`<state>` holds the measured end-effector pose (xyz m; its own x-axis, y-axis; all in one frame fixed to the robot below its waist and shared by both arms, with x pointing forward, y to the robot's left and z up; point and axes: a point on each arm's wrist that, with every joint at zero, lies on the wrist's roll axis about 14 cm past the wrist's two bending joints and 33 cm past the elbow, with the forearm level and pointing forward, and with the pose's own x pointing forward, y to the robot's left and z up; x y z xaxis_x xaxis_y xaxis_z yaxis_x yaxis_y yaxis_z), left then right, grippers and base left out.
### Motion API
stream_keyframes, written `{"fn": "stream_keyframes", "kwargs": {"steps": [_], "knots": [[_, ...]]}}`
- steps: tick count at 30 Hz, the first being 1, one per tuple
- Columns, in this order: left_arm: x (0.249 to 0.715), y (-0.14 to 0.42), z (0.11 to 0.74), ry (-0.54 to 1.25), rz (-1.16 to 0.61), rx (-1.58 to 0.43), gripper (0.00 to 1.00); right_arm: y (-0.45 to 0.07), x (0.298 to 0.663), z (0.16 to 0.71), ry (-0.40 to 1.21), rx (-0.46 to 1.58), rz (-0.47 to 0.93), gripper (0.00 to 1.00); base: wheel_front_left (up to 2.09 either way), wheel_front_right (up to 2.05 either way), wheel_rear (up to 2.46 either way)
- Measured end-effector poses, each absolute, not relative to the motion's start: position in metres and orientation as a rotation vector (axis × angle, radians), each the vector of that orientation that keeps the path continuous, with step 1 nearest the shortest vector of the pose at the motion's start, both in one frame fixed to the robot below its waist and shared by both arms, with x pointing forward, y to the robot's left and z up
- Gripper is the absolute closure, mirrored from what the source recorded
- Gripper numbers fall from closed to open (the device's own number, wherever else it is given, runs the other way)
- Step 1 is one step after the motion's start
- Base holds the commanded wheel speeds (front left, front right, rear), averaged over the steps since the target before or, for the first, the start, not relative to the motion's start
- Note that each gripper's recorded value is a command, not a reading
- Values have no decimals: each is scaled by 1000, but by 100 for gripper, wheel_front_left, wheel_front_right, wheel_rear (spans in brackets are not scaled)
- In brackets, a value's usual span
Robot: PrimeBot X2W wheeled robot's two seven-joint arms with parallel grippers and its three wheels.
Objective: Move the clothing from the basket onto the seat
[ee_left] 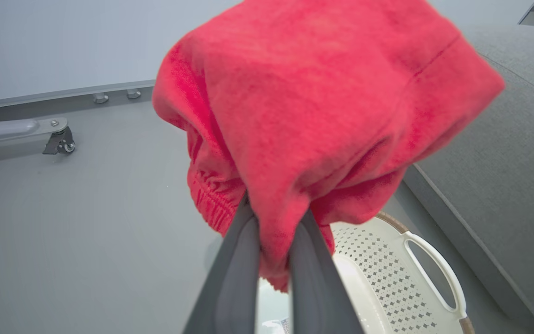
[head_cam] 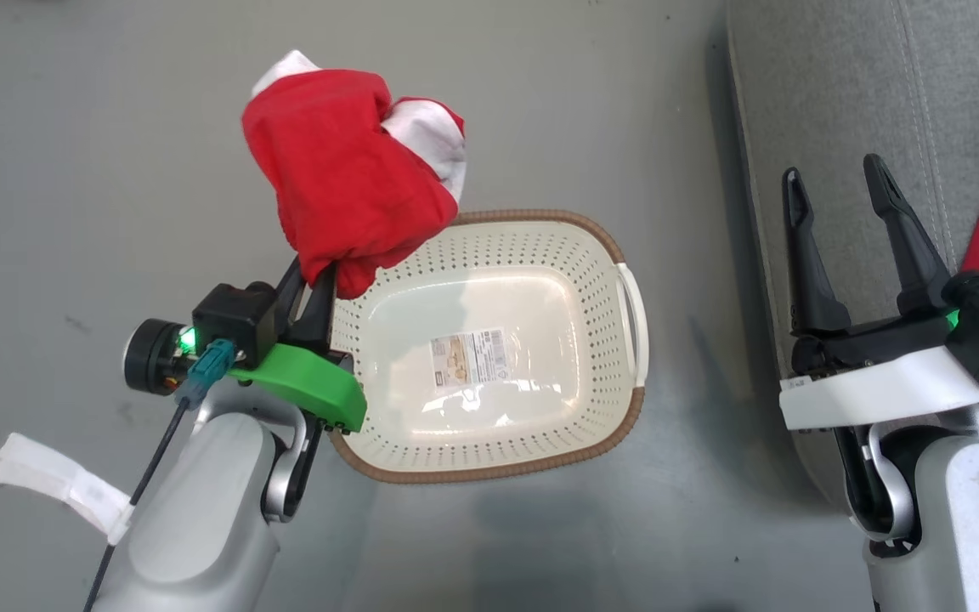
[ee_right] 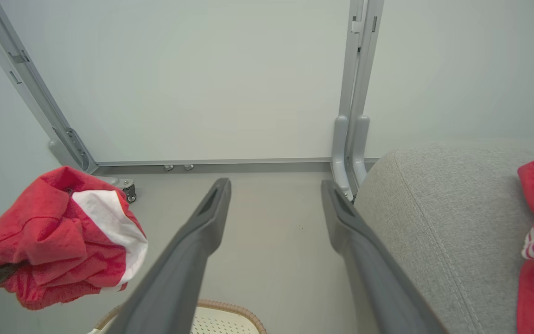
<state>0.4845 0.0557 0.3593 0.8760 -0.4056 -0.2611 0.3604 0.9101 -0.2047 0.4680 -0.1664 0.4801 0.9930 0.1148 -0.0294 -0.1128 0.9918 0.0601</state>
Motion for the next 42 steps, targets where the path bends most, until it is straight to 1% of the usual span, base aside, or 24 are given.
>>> {"fn": "stream_keyframes", "kwargs": {"steps": [5, 11, 19, 29, 42], "knots": [[481, 87, 407, 180, -314, -148, 100, -156, 458, 494, 23, 70, 140, 0, 0, 0, 0], [471, 113, 465, 28, -249, -144, 100, -146, 444, 514, 2, 78, 170, 0, 0, 0, 0], [446, 119, 524, -125, -239, -136, 100, -139, 420, 534, -19, 85, 194, 0, 0, 0, 0], [409, 112, 555, -201, -261, -143, 100, -138, 389, 552, -43, 87, 198, 0, 0, 0, 0], [372, 96, 572, -222, -307, -143, 100, -142, 355, 563, -61, 101, 189, 0, 0, 0, 0]]}}
